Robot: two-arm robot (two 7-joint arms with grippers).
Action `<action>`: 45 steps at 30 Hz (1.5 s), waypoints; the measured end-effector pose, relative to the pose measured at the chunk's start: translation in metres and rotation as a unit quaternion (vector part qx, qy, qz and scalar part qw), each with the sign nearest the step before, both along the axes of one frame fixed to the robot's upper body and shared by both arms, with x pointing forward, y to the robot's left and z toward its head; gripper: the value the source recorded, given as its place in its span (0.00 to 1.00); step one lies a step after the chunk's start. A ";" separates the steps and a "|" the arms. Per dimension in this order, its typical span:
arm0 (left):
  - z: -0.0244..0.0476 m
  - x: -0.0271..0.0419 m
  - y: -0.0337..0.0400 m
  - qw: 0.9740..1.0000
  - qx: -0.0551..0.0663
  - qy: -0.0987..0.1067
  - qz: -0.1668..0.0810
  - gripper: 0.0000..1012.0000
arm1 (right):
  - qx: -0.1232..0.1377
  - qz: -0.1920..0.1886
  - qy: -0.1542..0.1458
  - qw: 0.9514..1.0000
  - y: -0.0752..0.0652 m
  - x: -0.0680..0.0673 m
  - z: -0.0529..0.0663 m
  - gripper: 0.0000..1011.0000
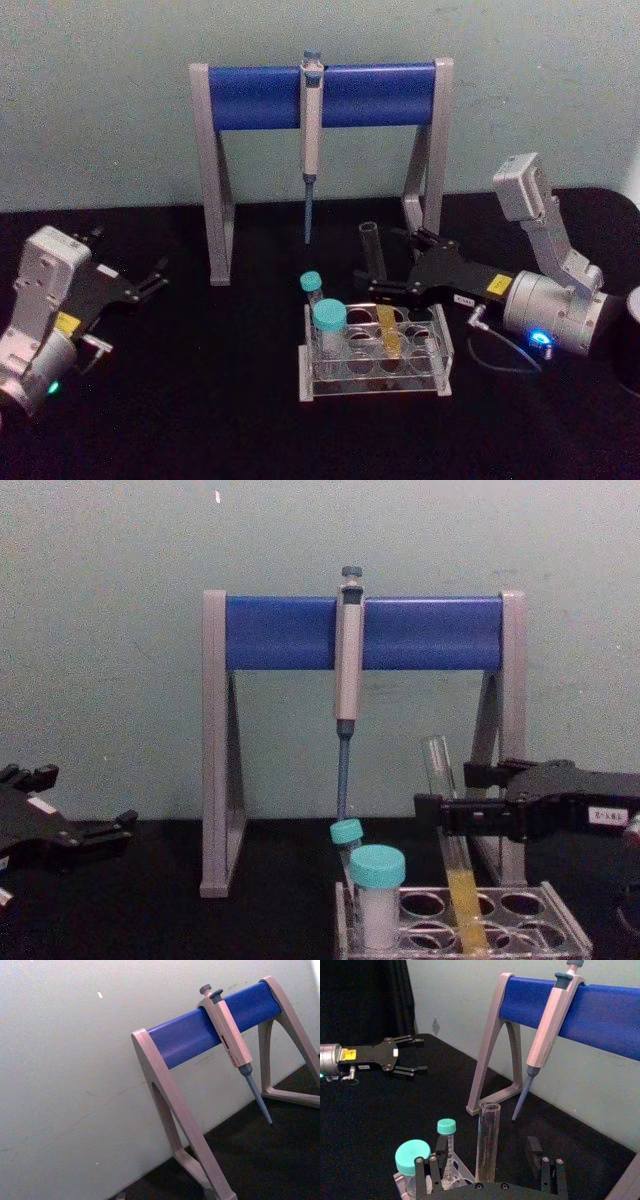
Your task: Pick up the test tube from the test tube rack, shake it, then place it back into the test tube rack.
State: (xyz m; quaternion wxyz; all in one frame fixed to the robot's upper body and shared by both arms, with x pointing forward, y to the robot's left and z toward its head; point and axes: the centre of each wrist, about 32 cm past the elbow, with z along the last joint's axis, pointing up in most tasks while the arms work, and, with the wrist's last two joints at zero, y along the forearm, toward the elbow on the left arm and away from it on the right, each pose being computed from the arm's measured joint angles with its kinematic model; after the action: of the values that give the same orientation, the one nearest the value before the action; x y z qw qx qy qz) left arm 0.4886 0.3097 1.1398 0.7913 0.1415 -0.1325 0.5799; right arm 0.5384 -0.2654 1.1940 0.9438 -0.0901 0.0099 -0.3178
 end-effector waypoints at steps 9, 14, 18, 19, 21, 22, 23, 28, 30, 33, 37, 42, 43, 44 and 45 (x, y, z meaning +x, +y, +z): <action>0.0000 0.0000 0.0000 1.000 0.000 0.000 0.000 0.99 | 0.001 0.001 0.006 1.000 0.000 0.002 -0.002 0.99; 0.0000 0.0000 0.0000 1.000 0.000 0.000 0.000 0.99 | 0.001 0.001 0.008 1.000 0.000 0.002 -0.003 0.99; 0.0000 0.0000 0.0000 1.000 0.000 0.000 0.000 0.99 | 0.001 0.000 0.009 1.000 0.000 0.003 -0.003 0.99; 0.0000 0.0000 0.0000 1.000 0.000 0.000 0.000 0.99 | 0.001 0.000 0.009 1.000 0.000 0.004 -0.003 0.99; 0.0000 0.0000 0.0000 1.000 0.000 0.000 0.000 0.99 | 0.001 0.000 0.010 1.000 0.001 0.004 -0.004 0.99; 0.0000 0.0000 0.0000 1.000 0.000 0.000 0.000 0.99 | 0.001 -0.001 0.010 1.000 0.001 0.005 -0.004 0.99; 0.0000 0.0000 0.0000 1.000 0.000 0.000 0.000 0.99 | 0.001 -0.001 0.010 1.000 0.001 0.005 -0.004 0.99; 0.0000 0.0000 0.0000 1.000 0.000 0.000 0.000 0.99 | 0.002 0.000 0.011 1.000 0.001 0.006 -0.005 0.99; 0.0000 0.0000 0.0000 1.000 0.000 0.000 0.000 0.99 | 0.002 0.001 0.011 1.000 0.002 0.007 -0.005 0.99; 0.0000 0.0000 0.0000 1.000 0.000 0.000 0.000 0.99 | 0.002 0.001 0.011 1.000 0.002 0.007 -0.005 0.99; 0.0000 0.0000 0.0000 1.000 0.000 0.000 0.000 0.99 | 0.003 0.001 0.011 1.000 0.002 0.007 -0.005 0.99; 0.0000 0.0000 0.0000 1.000 0.000 0.000 0.000 0.99 | 0.003 0.001 0.010 1.000 0.002 0.006 -0.005 0.99; 0.0000 0.0000 0.0000 1.000 0.000 0.000 0.000 0.99 | 0.003 0.001 0.010 1.000 0.002 0.006 -0.005 0.99; 0.0000 0.0000 0.0000 1.000 0.000 0.000 0.000 0.99 | 0.003 0.001 0.010 1.000 0.002 0.006 -0.005 0.99; 0.0000 0.0000 0.0000 1.000 0.000 0.000 0.000 0.99 | 0.003 0.001 0.010 1.000 0.002 0.006 -0.005 0.99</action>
State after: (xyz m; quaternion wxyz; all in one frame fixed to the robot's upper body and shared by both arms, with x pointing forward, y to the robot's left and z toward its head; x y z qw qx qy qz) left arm 0.4886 0.3097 1.1398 0.7913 0.1415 -0.1325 0.5799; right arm 0.5447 -0.2638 1.1891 0.9442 -0.0908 0.0203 -0.3160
